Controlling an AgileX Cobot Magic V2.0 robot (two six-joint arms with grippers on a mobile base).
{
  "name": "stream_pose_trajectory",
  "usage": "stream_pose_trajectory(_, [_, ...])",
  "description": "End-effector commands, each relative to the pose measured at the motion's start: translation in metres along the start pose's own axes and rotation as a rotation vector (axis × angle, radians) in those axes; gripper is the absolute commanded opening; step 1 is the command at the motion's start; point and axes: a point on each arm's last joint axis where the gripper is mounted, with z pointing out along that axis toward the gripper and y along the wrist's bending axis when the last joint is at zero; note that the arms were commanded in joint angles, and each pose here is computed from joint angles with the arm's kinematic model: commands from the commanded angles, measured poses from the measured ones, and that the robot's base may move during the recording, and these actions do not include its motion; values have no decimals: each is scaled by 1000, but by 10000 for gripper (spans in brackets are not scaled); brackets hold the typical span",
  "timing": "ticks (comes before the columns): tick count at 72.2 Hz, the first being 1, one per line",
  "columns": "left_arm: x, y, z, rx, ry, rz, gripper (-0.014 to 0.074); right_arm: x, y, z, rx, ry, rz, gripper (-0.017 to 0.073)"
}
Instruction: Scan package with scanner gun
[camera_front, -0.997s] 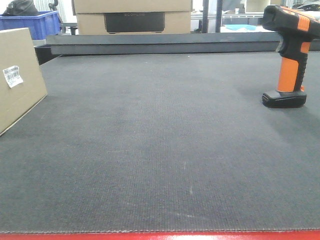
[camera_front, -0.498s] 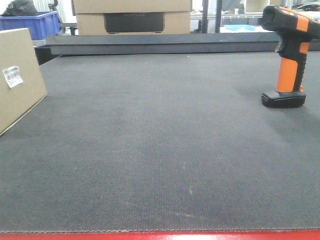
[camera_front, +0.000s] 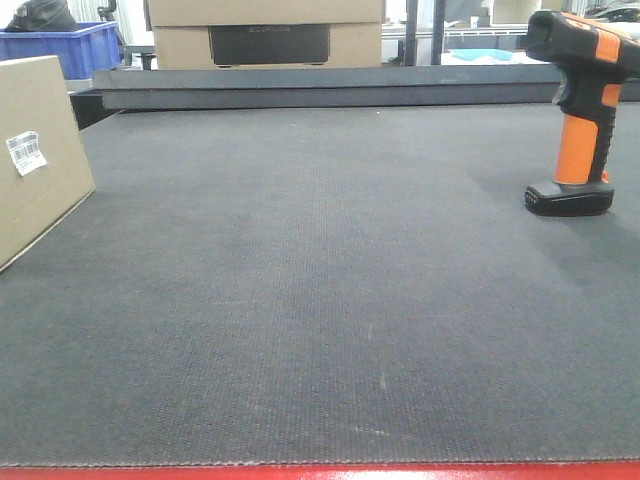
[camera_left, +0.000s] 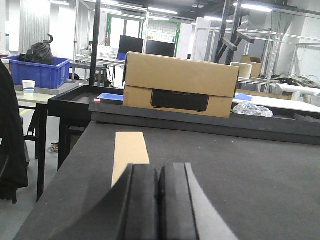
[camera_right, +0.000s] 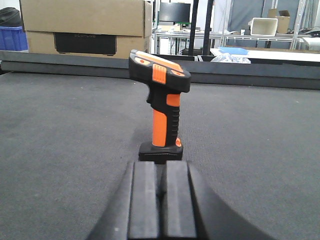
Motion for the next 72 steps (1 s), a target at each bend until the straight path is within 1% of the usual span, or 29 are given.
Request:
stream_pose_trajectory(1, [-2,0,-1,4,-25,-5,-111,0,0,0,1,-12,-4,-168])
stream_pose_trajectory(36, [-1,0,-2,-3,-24,-2,-111,0,0,0,1,-13,-4,-168])
stream_pose_trajectory(38, [-1,1,-3,-10,-28,10,-111,0,0,0,1,-13,-4,-168])
stream_pose_trajectory(42, [5,1,-5,-19,-31,72,-111,0,0,0,1,-13,-4,-168])
stream_pose_trajectory(45, [16,3,-6,-28,-26,117,-111,0,0,0,1,-13,-4,-168])
stream_pose_trajectory(46, [20,3,-7,-31,-25,122,-111,0,0,0,1,-13,-4,-168])
stream_pose_trajectory(50, [33,5,-9,-50,-19,92,-111,0,0,0,1,-13,-4,-168])
stream_pose_trajectory(55, [51,8,-8,-66,28,90,-111,0,0,0,1,-13,-4,-168])
stream_pose_trajectory(61, [67,9,-7,-64,54,44,-111,0,0,0,1,-13,-4,-168])
stream_pose_trajectory(64, [75,10,-6,-57,61,41,-111,0,0,0,1,-13,-4,-168])
stream_pose_trajectory(69, [73,9,-6,-37,27,40,-111,0,0,0,1,-13,-4,-168])
stream_pose_trajectory(72, [76,8,-6,-30,69,38,-111,0,0,0,1,-13,-4,-168])
